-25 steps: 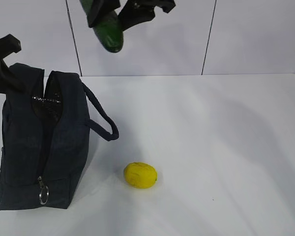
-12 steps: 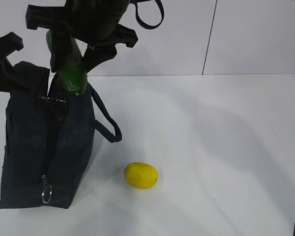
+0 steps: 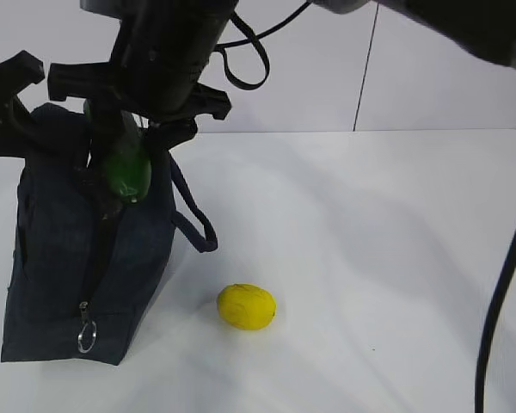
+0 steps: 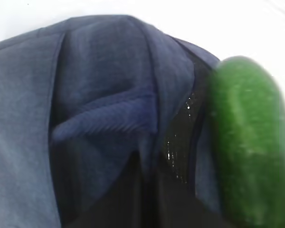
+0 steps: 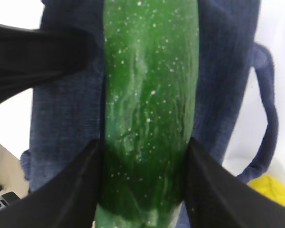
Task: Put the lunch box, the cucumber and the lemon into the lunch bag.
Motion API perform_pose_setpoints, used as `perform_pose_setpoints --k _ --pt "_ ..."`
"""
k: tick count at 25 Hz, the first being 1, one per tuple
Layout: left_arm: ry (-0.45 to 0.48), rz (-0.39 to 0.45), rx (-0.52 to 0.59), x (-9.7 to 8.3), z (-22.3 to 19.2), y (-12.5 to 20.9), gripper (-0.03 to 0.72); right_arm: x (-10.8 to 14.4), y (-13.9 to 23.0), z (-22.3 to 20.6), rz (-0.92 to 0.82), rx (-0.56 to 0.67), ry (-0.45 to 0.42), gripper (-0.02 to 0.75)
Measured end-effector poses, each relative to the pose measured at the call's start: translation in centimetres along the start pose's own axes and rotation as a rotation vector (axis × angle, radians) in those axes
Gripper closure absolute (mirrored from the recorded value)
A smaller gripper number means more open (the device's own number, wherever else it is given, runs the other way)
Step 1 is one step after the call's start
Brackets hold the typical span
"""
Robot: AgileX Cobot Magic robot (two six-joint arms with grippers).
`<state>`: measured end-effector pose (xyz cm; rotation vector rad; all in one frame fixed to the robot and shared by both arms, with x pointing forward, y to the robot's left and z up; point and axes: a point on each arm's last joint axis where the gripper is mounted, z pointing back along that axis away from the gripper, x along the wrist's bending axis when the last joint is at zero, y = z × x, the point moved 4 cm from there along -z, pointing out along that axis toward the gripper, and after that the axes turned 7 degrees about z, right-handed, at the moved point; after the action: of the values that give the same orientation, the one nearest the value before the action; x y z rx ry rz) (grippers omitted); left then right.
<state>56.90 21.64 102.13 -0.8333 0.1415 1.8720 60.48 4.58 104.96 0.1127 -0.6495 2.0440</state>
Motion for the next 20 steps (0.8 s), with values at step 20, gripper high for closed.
perform_pose_setpoints --k 20 --pt "0.053 0.006 -0.008 -0.8 0.5 0.1 0.695 -0.9 1.8 -5.3 -0.025 0.122 0.025 0.348"
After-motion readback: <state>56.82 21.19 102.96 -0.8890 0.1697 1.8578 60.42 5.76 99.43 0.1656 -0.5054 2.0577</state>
